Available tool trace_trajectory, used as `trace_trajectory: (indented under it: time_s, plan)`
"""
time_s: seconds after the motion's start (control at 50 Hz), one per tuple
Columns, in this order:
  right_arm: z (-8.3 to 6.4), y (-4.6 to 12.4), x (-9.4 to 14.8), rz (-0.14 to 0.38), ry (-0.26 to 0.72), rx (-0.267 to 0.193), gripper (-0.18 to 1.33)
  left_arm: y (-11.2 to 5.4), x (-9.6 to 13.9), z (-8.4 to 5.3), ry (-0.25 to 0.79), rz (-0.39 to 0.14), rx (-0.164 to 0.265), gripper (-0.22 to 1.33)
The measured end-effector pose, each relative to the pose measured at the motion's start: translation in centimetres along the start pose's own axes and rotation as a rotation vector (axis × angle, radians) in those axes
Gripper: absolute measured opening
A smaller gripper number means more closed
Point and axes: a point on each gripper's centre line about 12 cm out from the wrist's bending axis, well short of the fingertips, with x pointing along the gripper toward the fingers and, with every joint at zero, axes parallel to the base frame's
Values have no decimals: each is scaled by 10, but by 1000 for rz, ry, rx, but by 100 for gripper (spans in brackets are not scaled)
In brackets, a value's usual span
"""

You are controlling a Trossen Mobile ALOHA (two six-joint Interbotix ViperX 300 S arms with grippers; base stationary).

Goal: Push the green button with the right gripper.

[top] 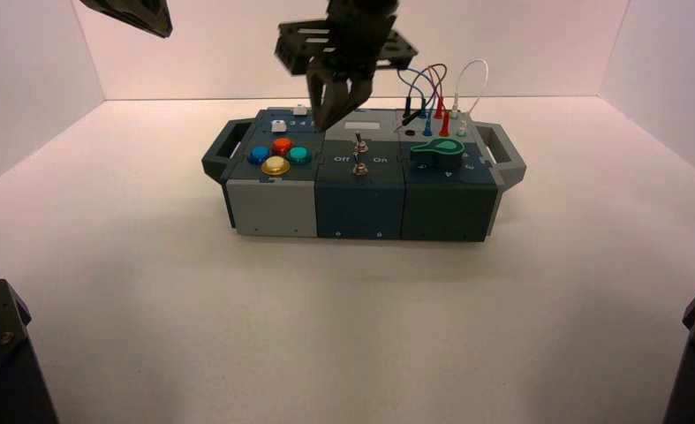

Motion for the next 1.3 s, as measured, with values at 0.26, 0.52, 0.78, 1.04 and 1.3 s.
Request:
trace_trajectory:
  time_s: [0.26,0.52,0.78,1.04,1.3]
  plan:
    - [6,4,10,8,18,2,-15,0,0,0,0,-1,3,-17]
    - [11,8,19,12,40,-3,-15,0,0,0,2,-1,3,-17]
    - [12,8,29,14,53,4,-14,0,1,0,6,-1,3,-17]
    - [11,9,26,17,54,7,-14,0,3,-1,18,1,4,-17]
    - [15,13,1,27,34,-1,-15,0,6,-3,32,1,5,-17]
